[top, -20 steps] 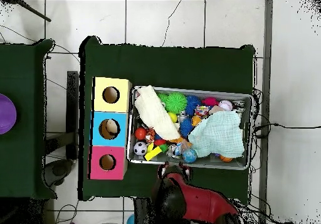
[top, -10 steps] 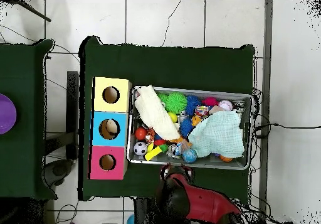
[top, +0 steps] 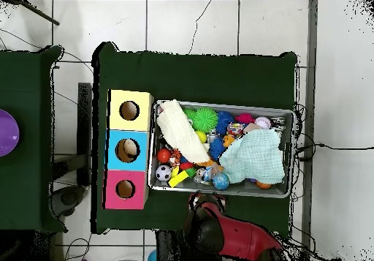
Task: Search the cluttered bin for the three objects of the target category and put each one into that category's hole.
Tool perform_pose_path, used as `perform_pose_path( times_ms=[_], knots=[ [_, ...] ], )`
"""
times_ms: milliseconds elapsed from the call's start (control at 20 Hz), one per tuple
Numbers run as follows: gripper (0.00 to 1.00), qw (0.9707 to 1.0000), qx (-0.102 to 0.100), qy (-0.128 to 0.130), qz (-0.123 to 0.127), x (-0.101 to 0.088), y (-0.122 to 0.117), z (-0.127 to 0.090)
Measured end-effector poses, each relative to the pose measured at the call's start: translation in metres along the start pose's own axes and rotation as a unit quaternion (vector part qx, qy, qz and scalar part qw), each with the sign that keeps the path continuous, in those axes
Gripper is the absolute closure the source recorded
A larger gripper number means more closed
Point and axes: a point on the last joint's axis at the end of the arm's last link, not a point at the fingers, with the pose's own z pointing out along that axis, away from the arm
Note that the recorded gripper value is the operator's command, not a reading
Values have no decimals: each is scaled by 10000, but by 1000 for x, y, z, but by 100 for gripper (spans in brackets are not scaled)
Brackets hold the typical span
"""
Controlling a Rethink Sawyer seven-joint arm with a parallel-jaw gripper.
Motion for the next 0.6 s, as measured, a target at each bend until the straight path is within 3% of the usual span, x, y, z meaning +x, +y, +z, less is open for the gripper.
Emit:
perform_pose_path(
  times_ms=[600],
  knots=[
    [0, 9999, -51, 83, -95, 6, 10, 7]
  ],
)
